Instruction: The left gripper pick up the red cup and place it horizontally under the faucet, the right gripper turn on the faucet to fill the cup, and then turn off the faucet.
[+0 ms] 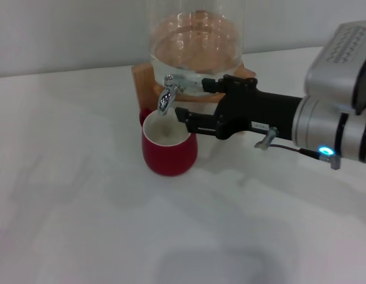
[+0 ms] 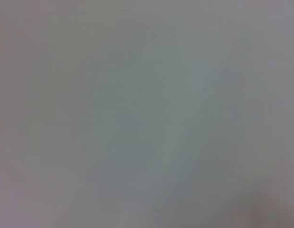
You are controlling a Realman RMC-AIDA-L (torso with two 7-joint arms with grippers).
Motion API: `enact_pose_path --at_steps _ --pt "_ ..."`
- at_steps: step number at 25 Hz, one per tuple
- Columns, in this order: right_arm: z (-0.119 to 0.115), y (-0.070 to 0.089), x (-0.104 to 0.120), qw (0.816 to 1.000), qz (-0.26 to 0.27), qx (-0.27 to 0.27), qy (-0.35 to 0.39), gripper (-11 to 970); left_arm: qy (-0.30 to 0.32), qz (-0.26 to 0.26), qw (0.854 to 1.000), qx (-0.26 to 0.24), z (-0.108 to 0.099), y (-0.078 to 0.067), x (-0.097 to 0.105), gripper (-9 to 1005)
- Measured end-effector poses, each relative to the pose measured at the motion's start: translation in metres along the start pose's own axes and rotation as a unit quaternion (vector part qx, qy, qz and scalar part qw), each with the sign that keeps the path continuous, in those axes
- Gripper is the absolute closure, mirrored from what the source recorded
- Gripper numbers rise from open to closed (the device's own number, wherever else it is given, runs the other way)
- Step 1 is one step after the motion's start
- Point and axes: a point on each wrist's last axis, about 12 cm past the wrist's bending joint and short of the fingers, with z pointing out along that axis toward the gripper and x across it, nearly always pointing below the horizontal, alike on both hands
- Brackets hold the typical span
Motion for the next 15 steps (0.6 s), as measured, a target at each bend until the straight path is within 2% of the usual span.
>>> enact_pose_path --at_steps 10,15 --pt "0.0060 -0.0075 0.0025 1.000 0.005 0.021 -0.001 163 -0.001 -0.001 1.000 0.007 -0.0037 -0.0010 -0.0035 112" --pt "0.0104 -0.0038 0.0026 1.000 0.003 0.014 0.000 164 -0.002 -0.001 1.000 0.009 -0.0042 -0.0015 -0.0037 112"
